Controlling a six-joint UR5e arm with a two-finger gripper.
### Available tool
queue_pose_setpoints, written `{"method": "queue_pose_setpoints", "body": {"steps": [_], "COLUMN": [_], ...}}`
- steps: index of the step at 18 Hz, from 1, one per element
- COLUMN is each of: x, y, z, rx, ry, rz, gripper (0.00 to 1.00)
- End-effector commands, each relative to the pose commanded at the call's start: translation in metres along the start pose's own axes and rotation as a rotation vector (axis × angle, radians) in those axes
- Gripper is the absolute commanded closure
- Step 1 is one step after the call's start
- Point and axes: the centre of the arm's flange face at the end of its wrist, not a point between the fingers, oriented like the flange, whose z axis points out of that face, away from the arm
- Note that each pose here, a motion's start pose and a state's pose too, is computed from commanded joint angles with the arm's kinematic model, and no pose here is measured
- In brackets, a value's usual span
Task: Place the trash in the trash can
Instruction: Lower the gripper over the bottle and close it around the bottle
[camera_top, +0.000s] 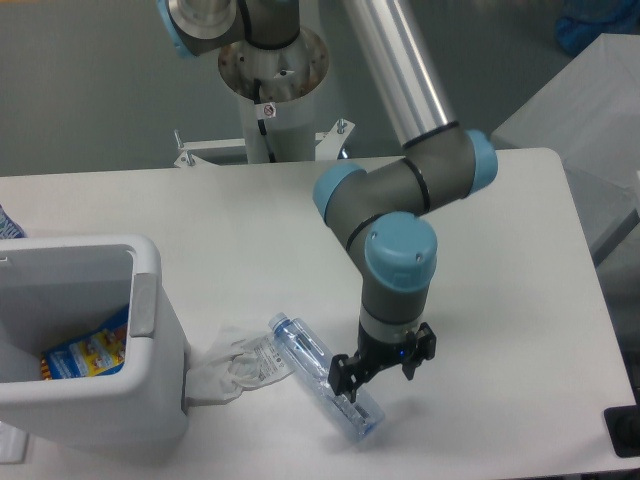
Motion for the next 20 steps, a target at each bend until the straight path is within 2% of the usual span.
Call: {"method": "queue_pose_setpoints", "body": {"steps": [4,9,20], "x": [0.009,0.009,0.025], "y": [0.002,-0.009,-0.005], "z": [0.009,0.028,0.035], "rx": [-0.012,-0.007,0.022], "ry": [0.001,-0.005,-0.054], "rz": [-0.007,-0.125,-0.095], "gripper": [0.0,0.0,0.0]}}
